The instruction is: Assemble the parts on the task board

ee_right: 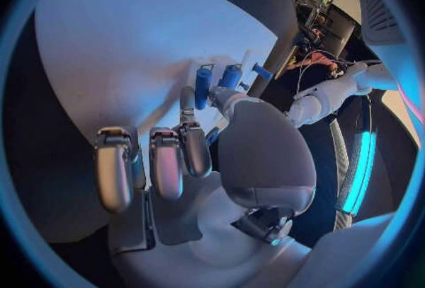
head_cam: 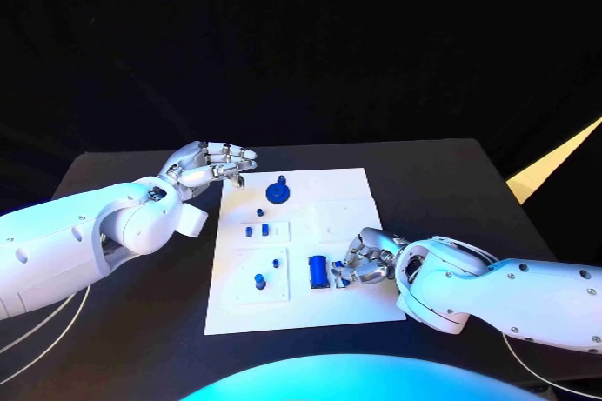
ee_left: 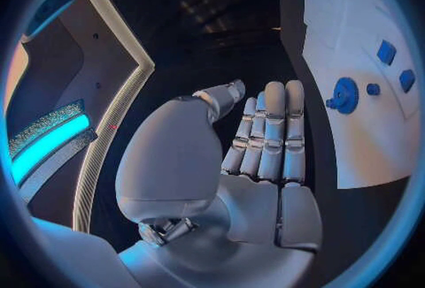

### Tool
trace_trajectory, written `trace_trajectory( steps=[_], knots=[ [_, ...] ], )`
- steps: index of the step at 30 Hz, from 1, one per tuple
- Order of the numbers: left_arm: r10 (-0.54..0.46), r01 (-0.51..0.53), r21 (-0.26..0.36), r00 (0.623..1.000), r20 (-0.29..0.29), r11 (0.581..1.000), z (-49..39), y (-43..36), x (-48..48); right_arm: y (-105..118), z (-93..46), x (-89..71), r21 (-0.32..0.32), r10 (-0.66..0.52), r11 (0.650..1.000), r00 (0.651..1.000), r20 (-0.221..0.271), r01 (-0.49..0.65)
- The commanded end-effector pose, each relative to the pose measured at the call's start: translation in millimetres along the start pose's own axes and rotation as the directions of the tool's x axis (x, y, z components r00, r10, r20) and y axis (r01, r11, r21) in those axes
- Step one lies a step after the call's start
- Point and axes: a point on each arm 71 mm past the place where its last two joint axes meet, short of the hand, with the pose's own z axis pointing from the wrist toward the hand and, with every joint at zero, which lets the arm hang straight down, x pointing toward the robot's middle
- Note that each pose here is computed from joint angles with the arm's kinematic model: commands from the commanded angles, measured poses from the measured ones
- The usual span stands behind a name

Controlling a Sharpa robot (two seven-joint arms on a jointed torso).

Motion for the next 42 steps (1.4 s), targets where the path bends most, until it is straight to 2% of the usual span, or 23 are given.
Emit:
trace_trajectory(
  steps=[1,23,30,34,37,42],
  knots=[
    [-0.003,0.003,0.004,1.0,-0.02,1.0,0.4,-0.8,2.1,2.7,-0.3,2.9,-0.017,-0.019,1.0,1.0,-0.019,0.018],
    [0.002,-0.002,0.0,1.0,-0.014,1.0,-0.3,-0.3,-0.3,-1.8,-2.9,1.9,-0.016,-0.023,1.0,0.999,-0.029,0.022],
    [0.003,-0.003,0.002,1.0,-0.011,1.0,-0.4,-0.4,-0.7,-9.5,-7.3,-3.5,-0.028,0.003,1.0,1.0,-0.012,-0.003],
    [0.005,-0.005,0.007,1.0,-0.005,1.0,-0.5,-0.8,-1.5,-11.2,-10.7,-12.1,-0.07,0.055,0.996,0.998,0.013,-0.054],
    [0.005,-0.005,0.013,1.0,0.008,1.0,-1.2,-1.2,-3.5,-9.6,-13.1,-25.9,-0.133,0.138,0.982,0.99,0.027,-0.133],
    [-0.002,0.001,0.03,0.999,0.048,1.0,-0.9,-1.6,-8.3,-7.7,-11.4,-55.3,-0.251,0.278,0.934,0.959,0.059,-0.255]
  ],
)
